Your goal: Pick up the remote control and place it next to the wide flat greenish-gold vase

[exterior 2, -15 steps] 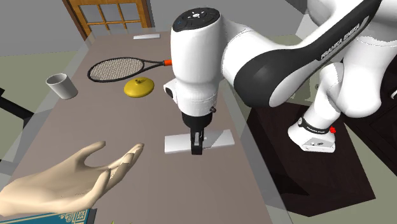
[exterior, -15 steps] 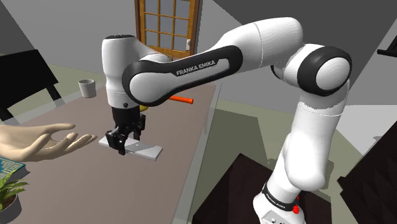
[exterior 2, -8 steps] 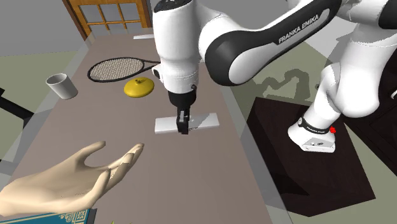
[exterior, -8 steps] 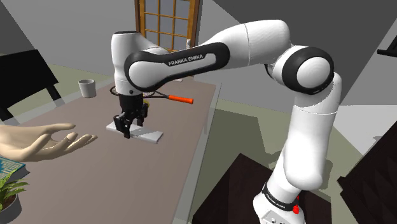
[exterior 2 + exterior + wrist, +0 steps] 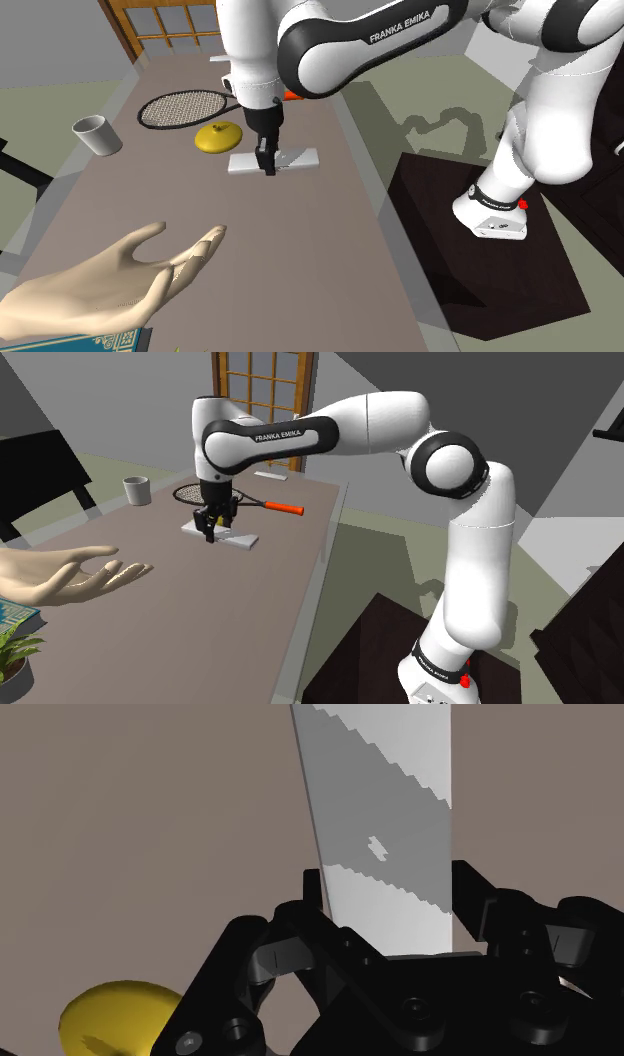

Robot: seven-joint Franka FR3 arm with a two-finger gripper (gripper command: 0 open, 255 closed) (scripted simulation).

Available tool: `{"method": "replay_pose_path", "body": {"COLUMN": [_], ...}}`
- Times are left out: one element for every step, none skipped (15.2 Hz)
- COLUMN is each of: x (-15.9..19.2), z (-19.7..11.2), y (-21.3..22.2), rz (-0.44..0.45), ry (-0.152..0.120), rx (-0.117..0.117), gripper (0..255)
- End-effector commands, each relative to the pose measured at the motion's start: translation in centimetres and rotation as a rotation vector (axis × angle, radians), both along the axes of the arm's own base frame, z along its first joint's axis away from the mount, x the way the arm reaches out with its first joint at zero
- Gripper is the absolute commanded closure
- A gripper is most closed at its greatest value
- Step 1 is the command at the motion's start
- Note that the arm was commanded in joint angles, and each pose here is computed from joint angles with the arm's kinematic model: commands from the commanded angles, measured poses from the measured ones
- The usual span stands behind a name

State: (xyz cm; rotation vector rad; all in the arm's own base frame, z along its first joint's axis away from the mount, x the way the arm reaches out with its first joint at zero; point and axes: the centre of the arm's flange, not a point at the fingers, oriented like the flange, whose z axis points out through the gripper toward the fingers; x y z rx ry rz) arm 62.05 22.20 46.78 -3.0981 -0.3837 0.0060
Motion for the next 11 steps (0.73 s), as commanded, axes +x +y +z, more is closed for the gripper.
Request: {"method": "replay_pose_path", "body": {"x": [1.6, 2.5, 3.5, 4.4, 5.3, 6.2, 7.1, 7.4, 7.4, 7.4, 7.4], "z": [0.0, 0.0, 0.0, 0.0, 0.0, 0.0, 0.0, 0.0, -0.5, -1.0, -1.5], "y": [-2.0, -3.0, -4.0, -4.9, -5.9, -6.8, -7.8, -8.0, -8.0, -8.0, -8.0], "rz": [0.001, 0.001, 0.001, 0.001, 0.001, 0.001, 0.001, 0.001, 0.001, 0.001, 0.001], "ry": [0.000, 0.000, 0.000, 0.000, 0.000, 0.000, 0.000, 0.000, 0.000, 0.000, 0.000], "rx": [0.000, 0.000, 0.000, 0.000, 0.000, 0.000, 0.000, 0.000, 0.000, 0.000, 0.000], "gripper": [255, 255, 255, 255, 255, 255, 255, 255, 255, 255, 255]}}
